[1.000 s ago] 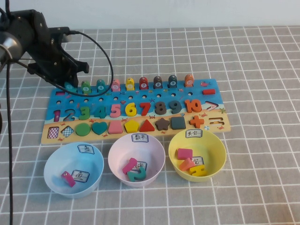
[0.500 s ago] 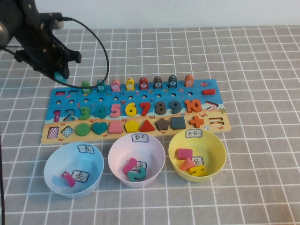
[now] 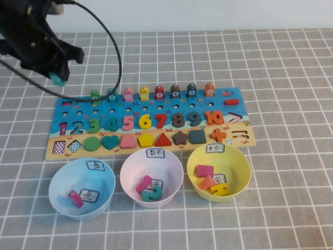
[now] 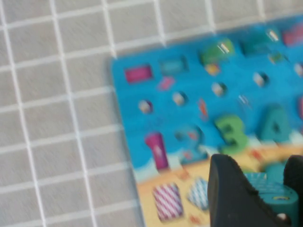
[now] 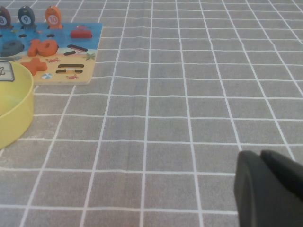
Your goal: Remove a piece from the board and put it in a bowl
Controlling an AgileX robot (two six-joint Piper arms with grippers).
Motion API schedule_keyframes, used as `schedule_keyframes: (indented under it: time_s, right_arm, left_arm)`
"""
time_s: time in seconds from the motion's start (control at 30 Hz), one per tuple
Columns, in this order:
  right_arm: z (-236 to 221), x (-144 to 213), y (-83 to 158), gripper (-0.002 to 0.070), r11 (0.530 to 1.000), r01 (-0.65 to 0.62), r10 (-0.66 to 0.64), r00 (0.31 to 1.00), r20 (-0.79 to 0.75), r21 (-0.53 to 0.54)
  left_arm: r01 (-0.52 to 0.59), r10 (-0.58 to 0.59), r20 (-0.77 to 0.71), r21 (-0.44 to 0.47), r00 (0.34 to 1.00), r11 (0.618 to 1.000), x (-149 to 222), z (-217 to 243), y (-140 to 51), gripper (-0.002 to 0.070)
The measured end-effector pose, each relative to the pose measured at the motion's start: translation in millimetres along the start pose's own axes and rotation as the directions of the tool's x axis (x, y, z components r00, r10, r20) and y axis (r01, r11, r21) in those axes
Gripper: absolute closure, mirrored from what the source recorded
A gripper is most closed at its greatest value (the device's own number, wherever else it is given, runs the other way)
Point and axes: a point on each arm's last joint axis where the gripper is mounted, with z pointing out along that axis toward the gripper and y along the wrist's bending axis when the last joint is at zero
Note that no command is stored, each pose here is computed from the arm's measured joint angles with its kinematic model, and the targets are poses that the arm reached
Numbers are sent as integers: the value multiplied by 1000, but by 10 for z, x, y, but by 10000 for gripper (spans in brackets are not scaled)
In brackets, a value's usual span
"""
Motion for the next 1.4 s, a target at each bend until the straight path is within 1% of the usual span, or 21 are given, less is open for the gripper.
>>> schedule_keyframes:
  time_s: [0.07, 0.23, 0.4, 0.53, 0.6, 0.73, 0.9, 1.07, 1.17, 1.27, 1.4]
  right_arm:
    - [0, 0, 0, 694, 1000, 0, 0, 1000, 0, 0]
    - [0, 0, 0, 694, 1000, 0, 0, 1000, 0, 0]
    - [0, 0, 0, 694, 1000, 0, 0, 1000, 0, 0]
    - [0, 0, 0, 694, 1000, 0, 0, 1000, 0, 0]
    - [0, 0, 0, 694, 1000, 0, 0, 1000, 0, 0]
    - [0, 0, 0, 694, 1000, 0, 0, 1000, 0, 0]
    - [0, 0, 0, 694, 1000, 0, 0, 1000, 0, 0]
    - [0, 0, 0, 694, 1000, 0, 0, 1000, 0, 0]
    - [0, 0, 0, 694, 1000, 0, 0, 1000, 0, 0]
    - [0, 0, 0, 694, 1000, 0, 0, 1000, 0, 0]
    - [0, 0, 0, 694, 1000, 0, 0, 1000, 0, 0]
  left_arm:
    - [-26, 26, 9, 7, 1000, 1000, 188, -71, -97, 480]
    - [-64, 62, 79, 24, 995, 998, 689, -392, -223, 480]
    - [-79, 75, 123, 27, 990, 997, 1249, -613, -217, 480]
    - [-109, 104, 118, 41, 988, 993, 1630, -664, -211, 480]
    - [-123, 115, 101, 71, 988, 990, 1795, -642, -233, 480]
    - [-190, 181, 74, 148, 981, 970, 2049, -560, -296, 480]
    - [-270, 266, 45, 224, 963, 936, 2241, -400, -358, 480]
    - [-324, 316, 70, 226, 946, 919, 2249, -381, -366, 480]
    - [-356, 354, 52, 233, 934, 905, 2237, -308, -370, 480]
    - [-361, 368, 18, 243, 930, 900, 2216, -186, -375, 480]
    - [-332, 342, 3, 239, 940, 912, 2166, -43, -378, 480]
